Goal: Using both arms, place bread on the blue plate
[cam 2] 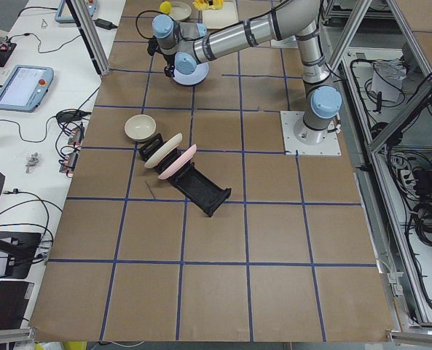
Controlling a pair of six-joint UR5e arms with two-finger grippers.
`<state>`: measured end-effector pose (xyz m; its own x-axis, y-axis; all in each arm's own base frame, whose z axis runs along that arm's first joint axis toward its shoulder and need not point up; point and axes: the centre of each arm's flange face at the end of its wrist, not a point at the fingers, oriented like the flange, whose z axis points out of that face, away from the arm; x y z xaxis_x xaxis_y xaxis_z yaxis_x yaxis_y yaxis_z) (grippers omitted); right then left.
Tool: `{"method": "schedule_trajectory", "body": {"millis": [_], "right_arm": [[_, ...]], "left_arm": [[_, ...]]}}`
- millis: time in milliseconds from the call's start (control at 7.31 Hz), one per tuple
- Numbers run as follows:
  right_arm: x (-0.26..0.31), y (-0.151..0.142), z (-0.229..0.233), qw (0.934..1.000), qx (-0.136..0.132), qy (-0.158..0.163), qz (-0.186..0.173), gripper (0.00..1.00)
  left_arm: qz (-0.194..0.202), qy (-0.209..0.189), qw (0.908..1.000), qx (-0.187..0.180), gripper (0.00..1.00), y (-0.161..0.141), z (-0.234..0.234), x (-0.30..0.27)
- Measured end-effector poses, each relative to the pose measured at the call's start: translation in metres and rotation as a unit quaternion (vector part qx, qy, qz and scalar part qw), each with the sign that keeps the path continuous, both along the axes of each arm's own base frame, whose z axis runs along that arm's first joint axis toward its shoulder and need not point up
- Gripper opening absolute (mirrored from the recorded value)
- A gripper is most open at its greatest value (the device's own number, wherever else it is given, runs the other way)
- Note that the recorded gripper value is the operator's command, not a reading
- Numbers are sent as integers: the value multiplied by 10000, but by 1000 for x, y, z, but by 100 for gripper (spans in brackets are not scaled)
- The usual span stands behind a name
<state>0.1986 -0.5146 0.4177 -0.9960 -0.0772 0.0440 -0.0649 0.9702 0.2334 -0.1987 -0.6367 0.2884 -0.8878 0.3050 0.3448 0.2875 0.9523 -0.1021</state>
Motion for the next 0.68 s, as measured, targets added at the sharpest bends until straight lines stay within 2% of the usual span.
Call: {"method": "schedule_trajectory", "body": {"millis": [547,684], "right_arm": [[66,-23,-45,9986,-369,-52,373,8],[74,-30,-57,9982,-436,-63,399,8]], "left_arm": [[129,-327,9994,9,100,18,55,23],[158,-557,9983,-24,100,23,67,27]]}}
